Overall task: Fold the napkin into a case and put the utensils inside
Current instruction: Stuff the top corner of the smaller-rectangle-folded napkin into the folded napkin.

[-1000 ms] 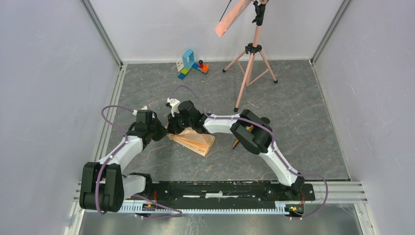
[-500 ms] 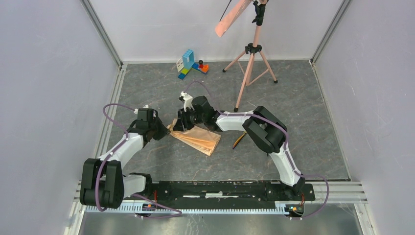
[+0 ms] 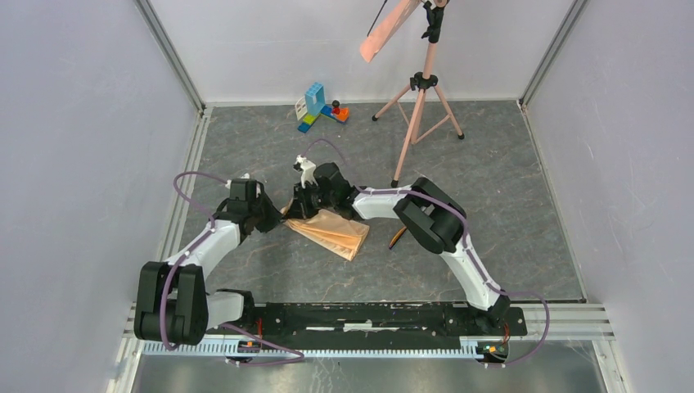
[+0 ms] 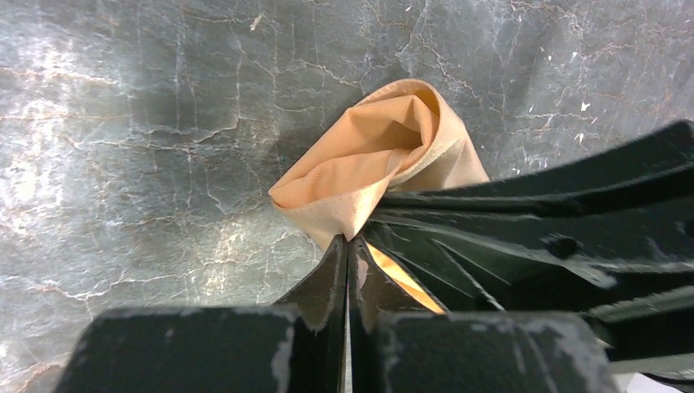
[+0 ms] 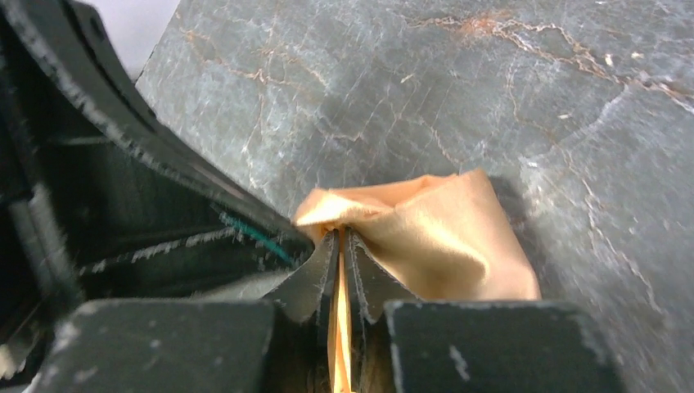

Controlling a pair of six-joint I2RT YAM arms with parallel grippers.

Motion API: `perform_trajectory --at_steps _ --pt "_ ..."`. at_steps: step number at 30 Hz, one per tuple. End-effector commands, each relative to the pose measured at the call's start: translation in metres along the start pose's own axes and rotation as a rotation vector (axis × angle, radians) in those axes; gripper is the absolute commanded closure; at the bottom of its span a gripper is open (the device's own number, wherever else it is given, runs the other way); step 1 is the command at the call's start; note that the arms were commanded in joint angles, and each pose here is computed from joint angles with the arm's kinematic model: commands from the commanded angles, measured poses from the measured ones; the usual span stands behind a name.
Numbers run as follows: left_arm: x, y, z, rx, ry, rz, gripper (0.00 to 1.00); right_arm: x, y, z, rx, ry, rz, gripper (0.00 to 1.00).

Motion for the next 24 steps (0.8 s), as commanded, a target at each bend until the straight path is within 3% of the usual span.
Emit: perform_trajectory --at_steps 1,8,15,24 --pt "-0.007 -0.015 -0.014 -0.020 -0.012 0.070 0.98 -0.030 0.012 0.002 0.003 -0.011 -0.042 0.92" --pt "-0.020 -0.019 -0.012 0.012 0.030 0.089 0.96 -0.028 -0.001 0.011 -0.049 -0.017 -0.034 0.91" --pt "0.009 -0.030 -0.015 0.010 0.004 0.135 0.61 0.015 0.022 -0.016 -0.045 -0.069 -0.080 0.84" --pt "0.021 -0.011 -0.018 0.057 0.011 0.084 0.57 0.048 0.023 -0.032 -0.013 -0.101 -0.043 0.78"
Point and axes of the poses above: each gripper's point midway between its finger pads, its own x axis back along the fingers, its own y axis along the line the jaws close on, z = x × y, the point moved 2 cm from there along x, back along the fingers, and after that the axes turned 13 degrees about -x, right-handed, at the moved point
